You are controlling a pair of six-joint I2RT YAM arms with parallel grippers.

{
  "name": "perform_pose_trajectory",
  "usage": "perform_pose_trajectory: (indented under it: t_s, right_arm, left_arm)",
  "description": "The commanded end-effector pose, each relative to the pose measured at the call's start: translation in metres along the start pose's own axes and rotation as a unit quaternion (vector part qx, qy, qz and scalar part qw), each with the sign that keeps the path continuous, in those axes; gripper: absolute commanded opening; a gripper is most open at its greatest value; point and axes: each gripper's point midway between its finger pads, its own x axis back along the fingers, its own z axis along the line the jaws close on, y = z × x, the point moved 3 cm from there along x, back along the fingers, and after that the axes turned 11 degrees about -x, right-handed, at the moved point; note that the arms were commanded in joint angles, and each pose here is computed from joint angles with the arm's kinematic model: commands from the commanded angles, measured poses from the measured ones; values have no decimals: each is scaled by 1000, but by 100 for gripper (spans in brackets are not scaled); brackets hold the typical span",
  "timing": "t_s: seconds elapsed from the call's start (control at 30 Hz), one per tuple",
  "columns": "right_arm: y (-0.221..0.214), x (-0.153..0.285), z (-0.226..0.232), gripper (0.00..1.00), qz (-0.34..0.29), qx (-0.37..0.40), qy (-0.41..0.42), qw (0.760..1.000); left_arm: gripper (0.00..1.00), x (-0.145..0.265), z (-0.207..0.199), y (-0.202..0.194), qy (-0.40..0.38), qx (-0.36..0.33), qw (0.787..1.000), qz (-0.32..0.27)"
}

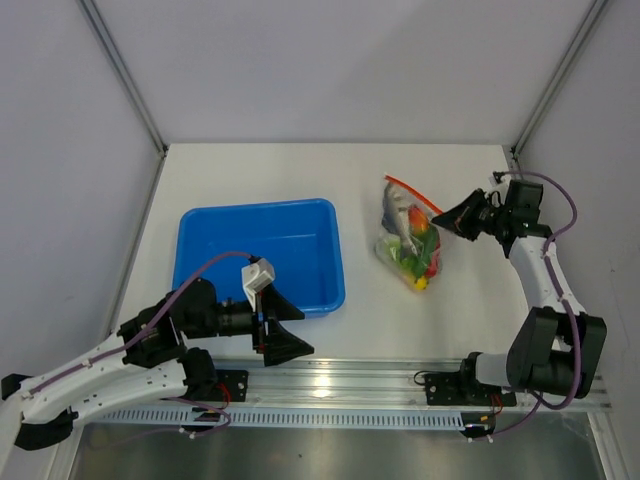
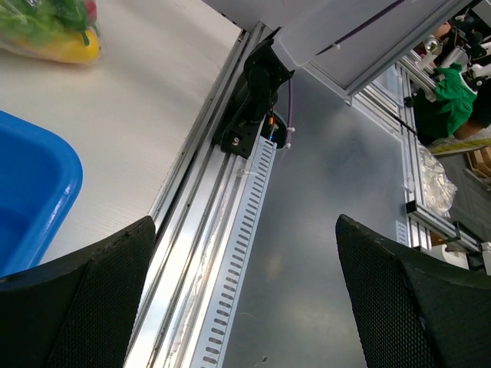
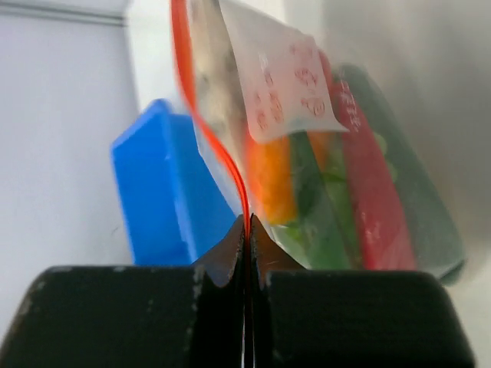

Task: Place the food in the zip-top bag and seal the zipper
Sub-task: Place the zipper food storage bag at the center of the board, then reset both arms

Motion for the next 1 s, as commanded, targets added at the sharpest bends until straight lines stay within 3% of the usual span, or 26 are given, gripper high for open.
perform_pose_trajectory:
  t_s: [0.0,0.13,0.17,0.33,0.37,0.4,0.43,0.53,0.57,0.63,0.67,0.8,0.87,0.97]
  right_arm:
    - [3,-1,-42,0,-8,-5,-60,998]
    - [8,2,-80,4,-47,-24,-145,988]
    - [11,4,-84,16,-57,-21,-159,985]
    - [25,25,-95,47,-123,3,-238,963]
    - [26,29,-95,59,-133,7,-248,959]
    - [26,34,-93,64,-140,9,-261,955]
    - [28,42,-88,96,-162,22,-276,947]
    - [18,54,-64,99,-168,68,-304,935]
    - [21,69,-60,99,-201,87,-341,914]
    - [1,81,-40,99,-200,102,-363,904]
    - [-19,81,-21,99,-192,134,-342,910]
    - [-84,89,5,99,-165,140,-261,941]
    - [-114,88,3,99,-139,143,-222,954]
    - [-131,94,-5,100,-154,134,-171,964]
  left_arm:
    - [99,-4,-4,2,-17,-9,1000,-2]
    - [99,-11,-4,1,-22,-3,1000,1]
    - [99,-12,-3,0,-22,-1,1000,2]
    - [100,-16,-1,0,-19,4,1000,1]
    - [99,-17,0,-1,-15,4,1000,1]
    - [100,-17,1,0,-12,5,1000,-1]
    - [100,-18,3,-1,-8,7,1000,-1]
    - [99,-22,10,-1,15,17,1000,-8]
    - [100,-23,12,-1,21,21,999,-10]
    - [99,-27,19,-1,43,35,998,-15]
    - [99,-29,23,-4,53,40,998,-15]
    - [99,-33,39,-6,100,73,992,-37]
    - [100,-34,48,-6,124,82,987,-60]
    - [99,-34,58,-3,143,104,977,-116]
